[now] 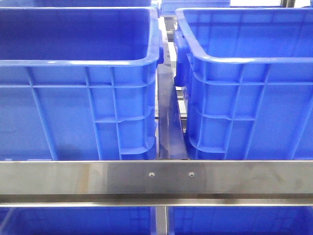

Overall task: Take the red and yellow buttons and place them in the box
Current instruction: 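Lift the red button with the left gripper and pass it to the right gripper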

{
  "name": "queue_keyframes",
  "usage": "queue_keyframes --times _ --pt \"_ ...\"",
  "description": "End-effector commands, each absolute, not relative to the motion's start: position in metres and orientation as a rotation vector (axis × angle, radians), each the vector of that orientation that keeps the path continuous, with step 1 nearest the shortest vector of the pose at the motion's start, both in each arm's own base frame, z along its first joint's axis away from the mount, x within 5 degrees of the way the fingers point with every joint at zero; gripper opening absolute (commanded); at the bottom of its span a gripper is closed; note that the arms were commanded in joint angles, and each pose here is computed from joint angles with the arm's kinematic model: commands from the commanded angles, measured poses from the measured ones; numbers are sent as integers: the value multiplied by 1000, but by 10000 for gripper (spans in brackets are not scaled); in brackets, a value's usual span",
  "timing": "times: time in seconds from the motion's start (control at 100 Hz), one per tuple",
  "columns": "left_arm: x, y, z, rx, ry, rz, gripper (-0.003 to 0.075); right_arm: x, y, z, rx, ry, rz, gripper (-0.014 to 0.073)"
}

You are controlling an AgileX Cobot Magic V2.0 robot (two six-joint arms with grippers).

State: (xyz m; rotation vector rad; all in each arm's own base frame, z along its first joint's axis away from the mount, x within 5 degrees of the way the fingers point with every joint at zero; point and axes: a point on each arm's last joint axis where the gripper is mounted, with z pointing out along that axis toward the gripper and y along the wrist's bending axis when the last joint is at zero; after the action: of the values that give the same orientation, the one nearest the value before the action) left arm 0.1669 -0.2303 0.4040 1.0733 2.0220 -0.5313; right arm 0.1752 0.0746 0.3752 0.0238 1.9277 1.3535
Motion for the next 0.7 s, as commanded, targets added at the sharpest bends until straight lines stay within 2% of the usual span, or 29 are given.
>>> queue_keyframes --times 0.0,0.69 --pt "162 -228 425 1020 1918 -591 -19 179 76 387 13 1854 1435 603" --pt "162 -228 425 1019 1916 -592 -19 204 107 366 -68 1896 1566 590"
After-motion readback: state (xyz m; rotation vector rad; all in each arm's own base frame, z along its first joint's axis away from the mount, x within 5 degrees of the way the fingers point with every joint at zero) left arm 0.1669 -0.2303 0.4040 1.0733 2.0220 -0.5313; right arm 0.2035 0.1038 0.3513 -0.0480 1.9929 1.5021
